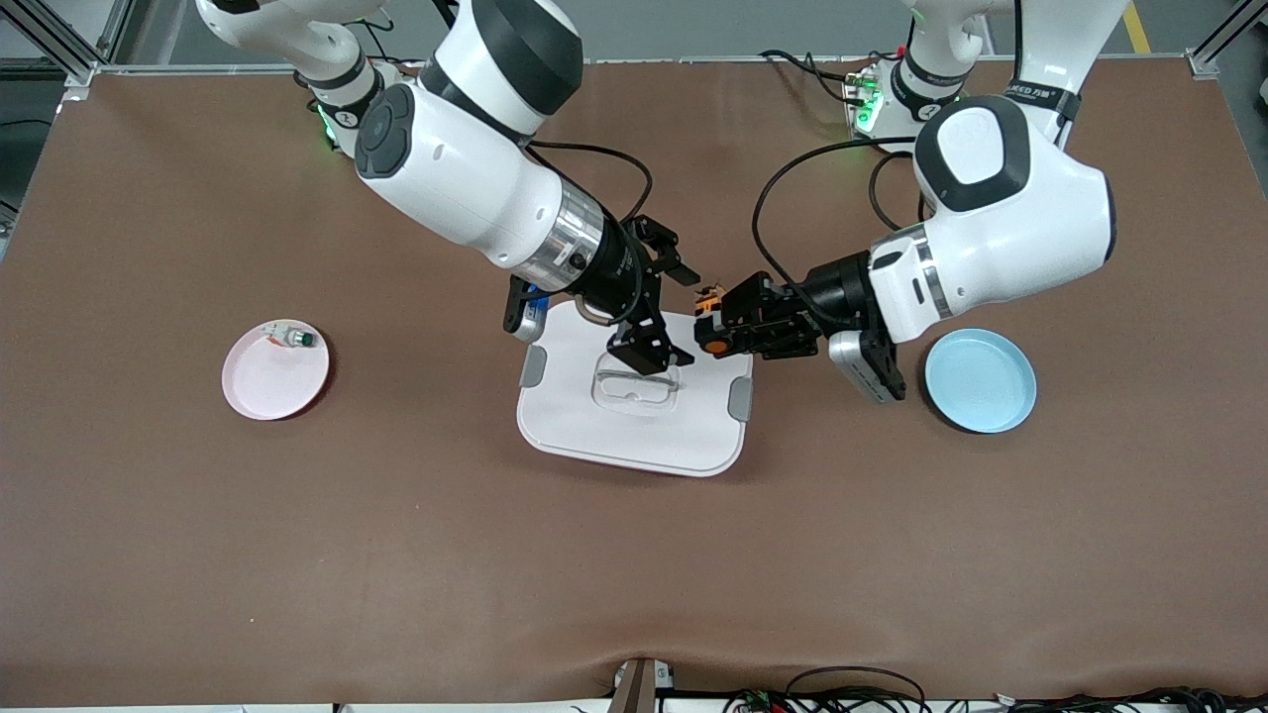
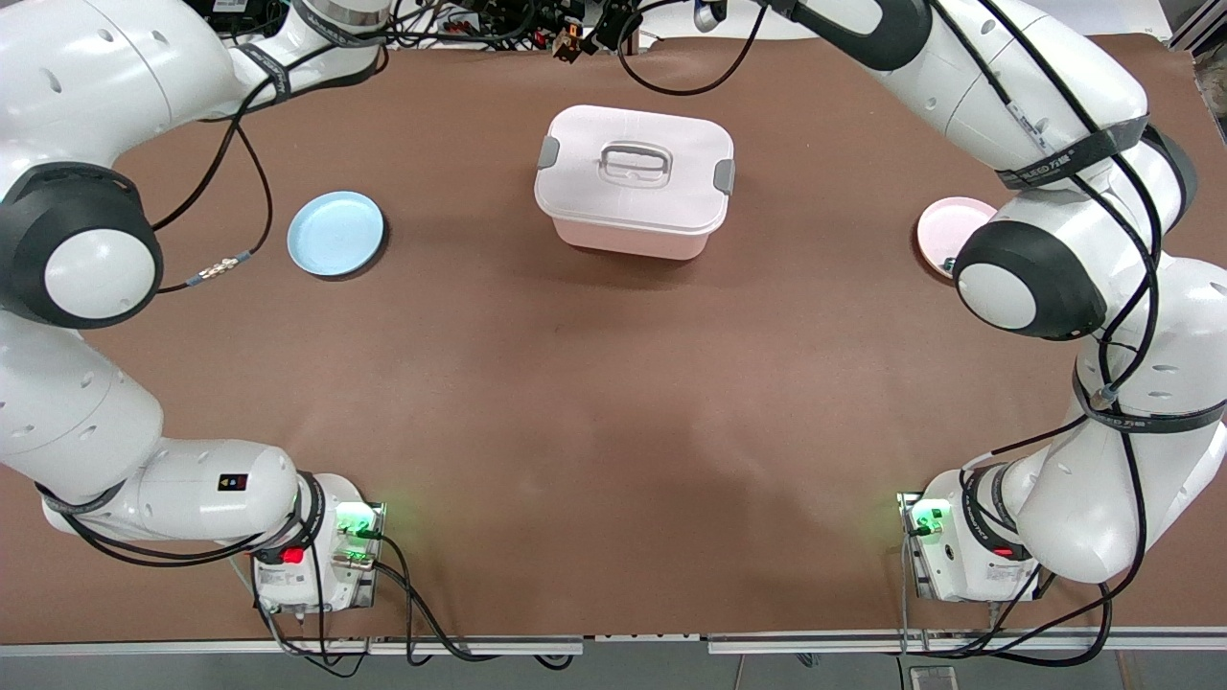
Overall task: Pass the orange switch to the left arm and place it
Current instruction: 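Open the right gripper and withdraw while the left gripper carries the switch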
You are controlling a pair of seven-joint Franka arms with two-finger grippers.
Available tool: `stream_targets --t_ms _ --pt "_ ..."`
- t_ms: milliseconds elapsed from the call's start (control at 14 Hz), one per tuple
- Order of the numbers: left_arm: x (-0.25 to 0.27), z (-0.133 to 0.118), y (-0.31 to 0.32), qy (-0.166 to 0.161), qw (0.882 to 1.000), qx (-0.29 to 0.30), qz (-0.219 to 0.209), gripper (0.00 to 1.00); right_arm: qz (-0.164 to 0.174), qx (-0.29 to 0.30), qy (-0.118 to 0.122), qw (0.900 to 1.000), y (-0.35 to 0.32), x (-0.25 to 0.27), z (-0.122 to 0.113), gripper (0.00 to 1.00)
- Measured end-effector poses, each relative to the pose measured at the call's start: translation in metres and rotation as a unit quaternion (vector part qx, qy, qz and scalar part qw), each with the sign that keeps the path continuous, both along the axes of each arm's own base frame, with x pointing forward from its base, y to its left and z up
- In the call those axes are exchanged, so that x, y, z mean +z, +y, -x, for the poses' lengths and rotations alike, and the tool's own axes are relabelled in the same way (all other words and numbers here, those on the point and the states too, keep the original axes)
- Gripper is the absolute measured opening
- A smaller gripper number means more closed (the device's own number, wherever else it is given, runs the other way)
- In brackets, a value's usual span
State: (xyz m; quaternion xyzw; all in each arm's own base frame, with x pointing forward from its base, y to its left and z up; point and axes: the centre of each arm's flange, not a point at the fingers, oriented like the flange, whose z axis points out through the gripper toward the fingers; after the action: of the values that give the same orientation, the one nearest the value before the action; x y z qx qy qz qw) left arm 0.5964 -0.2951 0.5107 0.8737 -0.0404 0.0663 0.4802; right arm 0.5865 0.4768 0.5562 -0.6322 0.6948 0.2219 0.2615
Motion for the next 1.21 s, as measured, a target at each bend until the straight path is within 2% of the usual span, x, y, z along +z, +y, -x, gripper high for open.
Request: stream_targets --t_ms 499,784,1212 --pt "0.033 0.007 0.033 0.001 1.0 -0.025 -0.004 0.39 0.035 0.044 0.029 0.998 -0.026 -0.011 -0.007 1.0" --pt "0.06 0.017 0.067 -0.005 0.998 -0.046 -0.049 0.39 0.052 0.091 0.033 0.994 -0.066 0.007 -0.018 1.0" --pt "0.099 0.047 0.084 -0.004 0.99 -0.056 -0.132 0.39 0.068 0.193 0.011 0.979 -0.162 0.058 -0.021 1.0"
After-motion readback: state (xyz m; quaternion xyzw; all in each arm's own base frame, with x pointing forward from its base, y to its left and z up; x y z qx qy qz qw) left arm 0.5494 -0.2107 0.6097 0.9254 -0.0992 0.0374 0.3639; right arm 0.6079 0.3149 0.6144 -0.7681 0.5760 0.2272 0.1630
